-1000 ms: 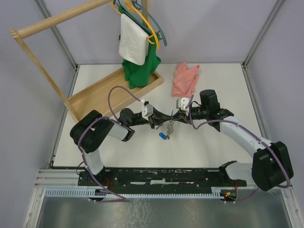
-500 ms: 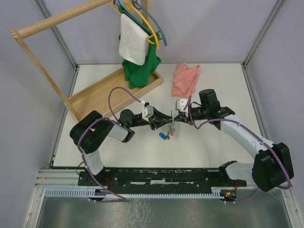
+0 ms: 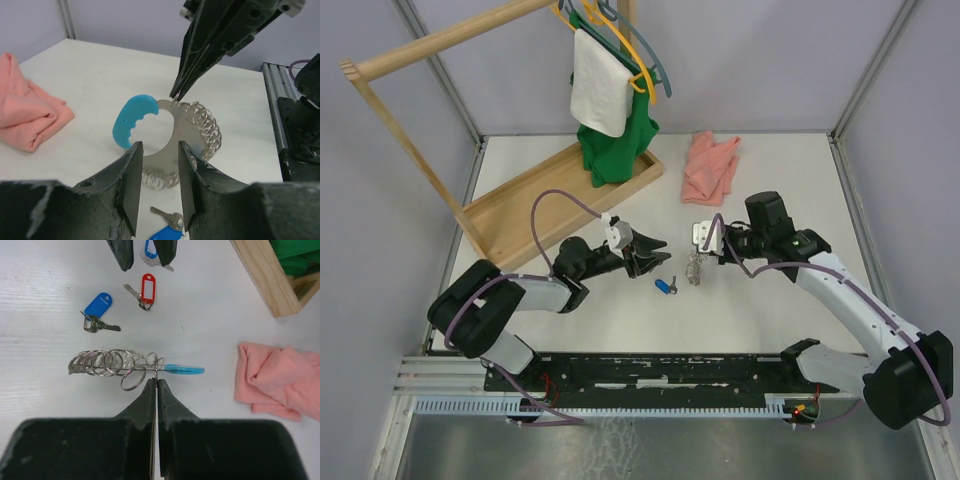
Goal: Put the keys on the keyring
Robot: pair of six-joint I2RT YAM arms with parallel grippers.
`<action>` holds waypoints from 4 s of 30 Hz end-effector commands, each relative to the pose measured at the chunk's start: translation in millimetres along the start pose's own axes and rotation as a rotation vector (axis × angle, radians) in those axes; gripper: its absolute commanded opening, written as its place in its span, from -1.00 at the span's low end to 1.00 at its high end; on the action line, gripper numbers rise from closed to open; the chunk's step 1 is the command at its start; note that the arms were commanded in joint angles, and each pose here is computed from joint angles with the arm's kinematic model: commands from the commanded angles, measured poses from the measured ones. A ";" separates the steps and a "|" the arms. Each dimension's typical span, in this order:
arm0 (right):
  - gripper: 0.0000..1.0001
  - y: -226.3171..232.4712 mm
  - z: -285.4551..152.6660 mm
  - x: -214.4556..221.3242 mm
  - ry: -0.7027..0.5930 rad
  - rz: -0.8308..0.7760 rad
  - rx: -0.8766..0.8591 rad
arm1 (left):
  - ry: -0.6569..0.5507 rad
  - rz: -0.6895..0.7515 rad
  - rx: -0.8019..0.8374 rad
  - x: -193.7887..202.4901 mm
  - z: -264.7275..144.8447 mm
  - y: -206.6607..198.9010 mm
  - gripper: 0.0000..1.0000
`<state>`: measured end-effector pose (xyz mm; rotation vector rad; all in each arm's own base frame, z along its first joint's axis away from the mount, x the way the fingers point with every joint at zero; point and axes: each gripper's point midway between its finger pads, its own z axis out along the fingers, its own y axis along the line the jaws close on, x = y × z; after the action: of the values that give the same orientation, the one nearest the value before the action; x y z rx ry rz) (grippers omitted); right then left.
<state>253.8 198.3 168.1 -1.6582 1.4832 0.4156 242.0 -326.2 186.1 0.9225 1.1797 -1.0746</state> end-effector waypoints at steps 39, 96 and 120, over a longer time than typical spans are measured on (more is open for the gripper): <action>-0.99 17.7 6.4 10.2 0.112 -0.249 0.000 | 0.415 -0.359 -0.393 105.5 -24.0 -15.6 -0.21; -0.99 18.1 6.0 14.7 0.131 -0.183 0.016 | 0.911 -0.292 -0.481 130.2 -57.7 -36.4 -0.95; -0.99 21.9 4.8 15.5 0.132 -0.171 0.008 | 1.318 -0.267 -0.509 135.1 -68.2 -13.4 -0.60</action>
<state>237.9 188.7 134.3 -1.8500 1.4514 0.2073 206.3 -276.5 21.3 1.0324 2.6209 -0.1607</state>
